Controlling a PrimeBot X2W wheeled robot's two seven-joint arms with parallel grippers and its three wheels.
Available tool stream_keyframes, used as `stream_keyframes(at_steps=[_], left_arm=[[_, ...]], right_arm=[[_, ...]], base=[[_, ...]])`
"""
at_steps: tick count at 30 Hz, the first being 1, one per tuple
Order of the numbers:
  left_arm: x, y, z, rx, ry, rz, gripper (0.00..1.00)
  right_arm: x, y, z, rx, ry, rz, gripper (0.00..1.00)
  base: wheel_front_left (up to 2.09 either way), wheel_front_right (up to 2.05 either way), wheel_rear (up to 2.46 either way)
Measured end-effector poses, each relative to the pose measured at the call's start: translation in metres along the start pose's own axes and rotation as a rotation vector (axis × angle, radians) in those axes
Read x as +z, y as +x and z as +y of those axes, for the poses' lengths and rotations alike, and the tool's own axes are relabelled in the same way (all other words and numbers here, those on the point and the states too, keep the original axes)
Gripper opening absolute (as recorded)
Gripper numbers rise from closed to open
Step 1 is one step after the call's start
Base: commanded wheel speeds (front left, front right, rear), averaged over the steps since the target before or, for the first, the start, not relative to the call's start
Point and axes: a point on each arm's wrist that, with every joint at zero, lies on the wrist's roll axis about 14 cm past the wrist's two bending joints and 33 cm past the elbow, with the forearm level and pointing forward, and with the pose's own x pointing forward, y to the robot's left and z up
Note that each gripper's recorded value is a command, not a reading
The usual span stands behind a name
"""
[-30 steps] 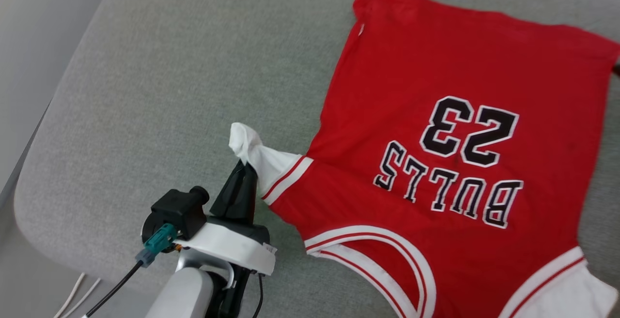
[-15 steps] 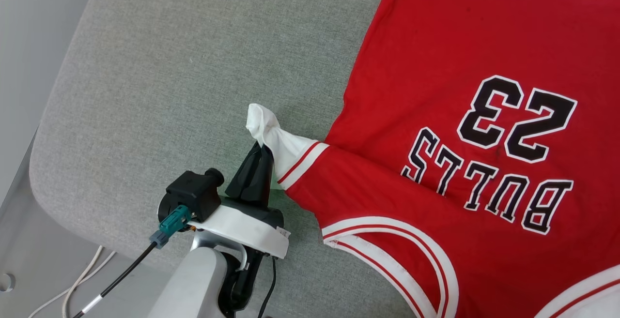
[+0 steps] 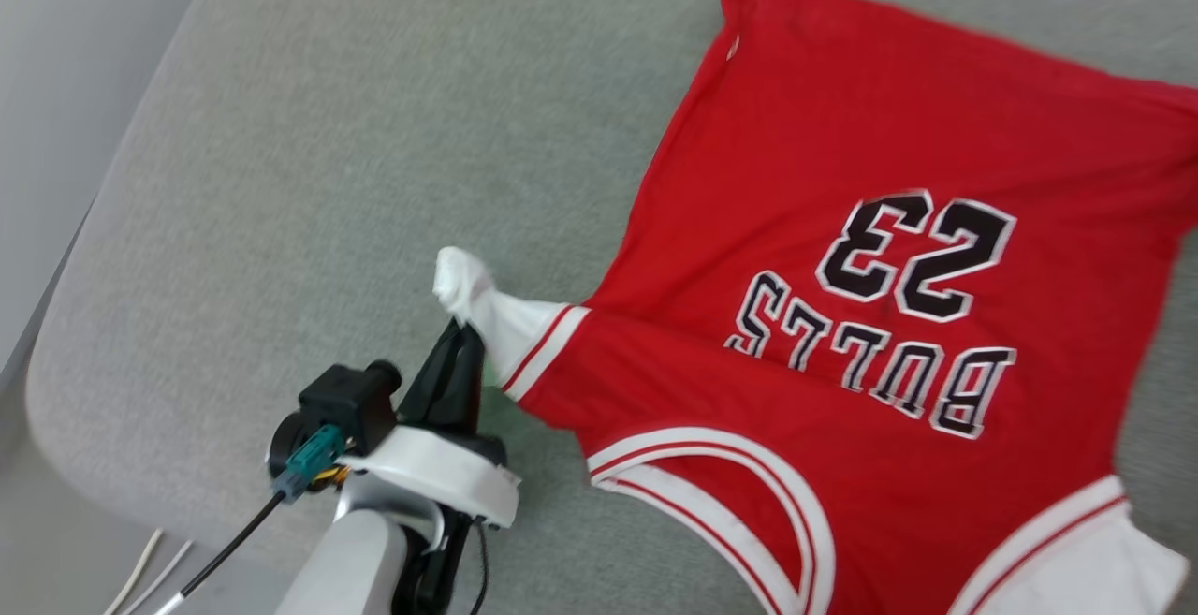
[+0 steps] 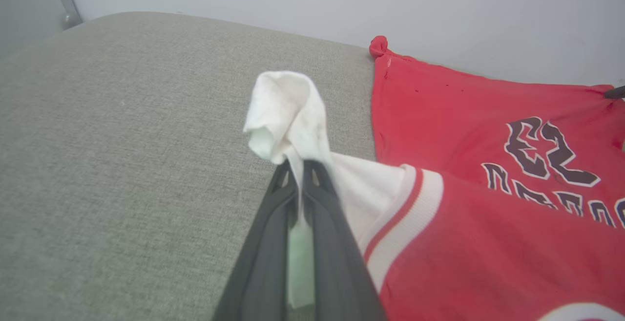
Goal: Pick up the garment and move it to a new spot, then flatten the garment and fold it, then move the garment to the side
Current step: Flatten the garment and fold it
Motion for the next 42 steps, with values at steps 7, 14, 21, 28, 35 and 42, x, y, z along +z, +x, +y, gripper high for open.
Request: stream_keyframes(at_steps=[7,14,21,28,35,42], left_arm=[[0.006,-0.012,-0.008,-0.019,0.018,-0.019,0.0],[0.014,-0.019,-0.027,-0.078,0.034,-0.031,0.0],[0.019,-0.025,-0.054,-0.155,0.032,-0.03,0.0],[0.019,-0.022,-0.073,-0.211,0.04,-0.011,0.0],[0.021,-0.015,-0.075,-0.21,0.029,-0.015,0.0],[0.026,0.0,-0.085,-0.23,0.009,-0.038,0.0]], right_arm=[[-0.036,-0.082,-0.037,-0.083,-0.116,-0.044,0.0],[-0.15,-0.133,-0.059,-0.09,-0.038,0.021,0.0],[-0.289,-0.169,-0.052,-0.081,0.209,0.136,0.0],[-0.274,-0.194,-0.05,-0.131,0.336,-0.178,1.0],[-0.159,-0.209,-0.084,-0.203,0.286,-0.69,1.0],[-0.101,-0.156,-0.06,-0.091,0.189,-0.611,1.0]], base=[[0.0,0.0,0.0],[0.0,0.0,0.0],[0.0,0.0,0.0],[0.0,0.0,0.0],[0.0,0.0,0.0],[0.0,0.0,0.0]])
